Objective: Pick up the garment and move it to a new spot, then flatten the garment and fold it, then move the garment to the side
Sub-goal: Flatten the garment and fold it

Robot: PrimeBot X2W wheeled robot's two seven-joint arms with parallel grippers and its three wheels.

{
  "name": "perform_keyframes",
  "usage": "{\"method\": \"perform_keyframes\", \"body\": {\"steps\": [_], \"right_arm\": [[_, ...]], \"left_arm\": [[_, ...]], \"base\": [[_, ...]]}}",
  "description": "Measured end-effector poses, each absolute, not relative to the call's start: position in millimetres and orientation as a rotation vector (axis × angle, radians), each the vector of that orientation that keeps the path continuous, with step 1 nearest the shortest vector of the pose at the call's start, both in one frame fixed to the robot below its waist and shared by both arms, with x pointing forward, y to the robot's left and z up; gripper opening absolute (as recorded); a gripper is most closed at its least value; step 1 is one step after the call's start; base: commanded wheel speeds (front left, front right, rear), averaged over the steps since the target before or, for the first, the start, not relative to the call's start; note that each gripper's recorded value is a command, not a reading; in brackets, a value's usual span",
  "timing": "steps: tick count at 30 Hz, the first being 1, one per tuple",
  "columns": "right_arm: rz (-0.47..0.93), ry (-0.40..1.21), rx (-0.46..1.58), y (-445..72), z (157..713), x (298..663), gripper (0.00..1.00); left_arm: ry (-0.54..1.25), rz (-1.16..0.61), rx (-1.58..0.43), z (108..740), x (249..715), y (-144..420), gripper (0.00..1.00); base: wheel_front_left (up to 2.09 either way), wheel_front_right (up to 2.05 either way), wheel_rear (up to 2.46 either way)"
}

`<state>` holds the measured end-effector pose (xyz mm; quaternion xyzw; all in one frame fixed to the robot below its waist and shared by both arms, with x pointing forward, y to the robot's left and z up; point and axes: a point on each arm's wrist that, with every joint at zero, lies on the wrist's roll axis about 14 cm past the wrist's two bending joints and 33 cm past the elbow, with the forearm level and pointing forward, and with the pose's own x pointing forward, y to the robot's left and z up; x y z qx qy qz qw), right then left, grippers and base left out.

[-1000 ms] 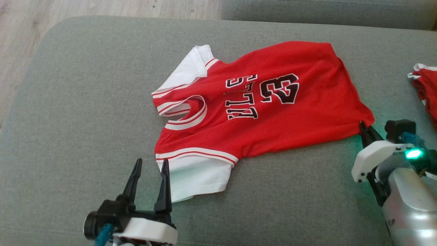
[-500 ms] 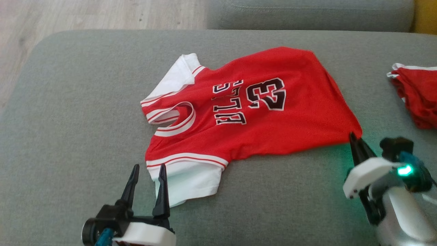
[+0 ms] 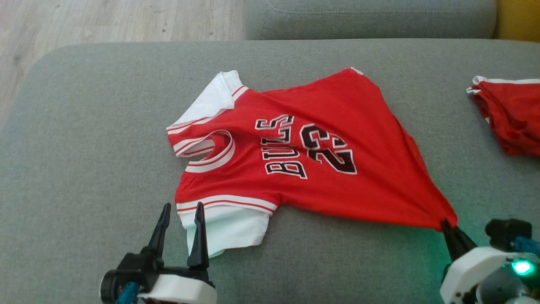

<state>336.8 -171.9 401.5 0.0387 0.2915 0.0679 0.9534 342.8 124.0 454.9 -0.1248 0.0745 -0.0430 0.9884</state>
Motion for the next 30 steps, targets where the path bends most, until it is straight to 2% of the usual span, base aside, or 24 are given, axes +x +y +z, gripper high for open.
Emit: {"method": "perform_keyframes", "body": {"steps": [2,4,5,6,10,17,30], "right_arm": [[0.119,0.618,0.091,-175,397,332,0.0],[0.092,0.613,0.103,-181,397,333,0.49],[0.075,0.603,0.109,-186,399,334,0.9],[0.053,0.593,0.12,-191,399,335,1.0],[-0.03,0.581,0.108,-216,397,333,1.0],[-0.046,0.52,0.1,-220,407,343,1.0],[0.124,0.408,0.063,-165,438,363,1.0]], "left_arm": [[0.152,-0.085,-0.25,454,343,125,1.0],[0.144,-0.082,-0.25,455,343,126,1.0],[0.143,-0.08,-0.249,455,343,126,1.0],[0.143,-0.079,-0.249,455,343,126,1.0],[0.144,-0.074,-0.257,455,342,128,1.0],[0.141,-0.071,-0.256,456,341,129,1.0],[0.128,-0.05,-0.262,459,335,135,1.0]], "base": [[0.0,0.0,0.0],[0.0,0.0,0.0],[0.0,0.0,0.0],[0.0,0.0,0.0],[0.0,0.0,0.0],[0.0,0.0,0.0],[0.0,0.0,0.0]]}}
